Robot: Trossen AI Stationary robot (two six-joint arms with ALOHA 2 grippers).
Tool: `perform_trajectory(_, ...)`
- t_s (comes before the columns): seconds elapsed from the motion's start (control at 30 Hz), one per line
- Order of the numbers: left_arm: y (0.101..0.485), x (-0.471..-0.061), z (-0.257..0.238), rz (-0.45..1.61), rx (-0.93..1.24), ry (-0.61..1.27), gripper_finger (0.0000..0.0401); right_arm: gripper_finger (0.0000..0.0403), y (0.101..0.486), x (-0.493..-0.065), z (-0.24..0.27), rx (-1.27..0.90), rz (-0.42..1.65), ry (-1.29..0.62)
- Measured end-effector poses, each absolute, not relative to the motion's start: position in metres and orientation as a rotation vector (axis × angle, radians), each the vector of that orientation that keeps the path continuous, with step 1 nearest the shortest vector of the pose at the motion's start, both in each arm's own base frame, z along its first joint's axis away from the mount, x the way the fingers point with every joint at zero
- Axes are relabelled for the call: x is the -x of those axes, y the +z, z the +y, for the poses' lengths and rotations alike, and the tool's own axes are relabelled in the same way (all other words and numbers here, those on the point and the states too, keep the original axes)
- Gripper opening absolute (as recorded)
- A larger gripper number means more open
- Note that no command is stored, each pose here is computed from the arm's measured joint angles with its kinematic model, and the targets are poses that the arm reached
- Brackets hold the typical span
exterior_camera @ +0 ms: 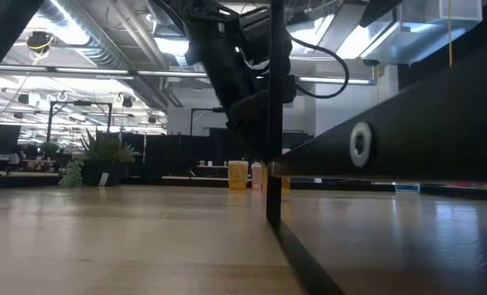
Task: Pick and place medicine bottles onto shelf by color
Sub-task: Put the bottom orange pill bottle on the shelf aligned with the other orange pill bottle
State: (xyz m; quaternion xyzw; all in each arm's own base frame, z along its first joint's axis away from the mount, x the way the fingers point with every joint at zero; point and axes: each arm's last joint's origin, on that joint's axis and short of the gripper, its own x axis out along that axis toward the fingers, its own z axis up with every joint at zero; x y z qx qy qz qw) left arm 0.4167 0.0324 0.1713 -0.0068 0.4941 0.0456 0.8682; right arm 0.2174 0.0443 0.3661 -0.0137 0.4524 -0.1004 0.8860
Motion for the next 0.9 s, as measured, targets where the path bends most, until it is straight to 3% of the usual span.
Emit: perform_trajectory(0.9,0.1698,-0.4142,0.0323,1.062,0.043,0.113,0.0185,0.0242,0.366,-0.2175,0.0443,0.022,0.941,-0.213)
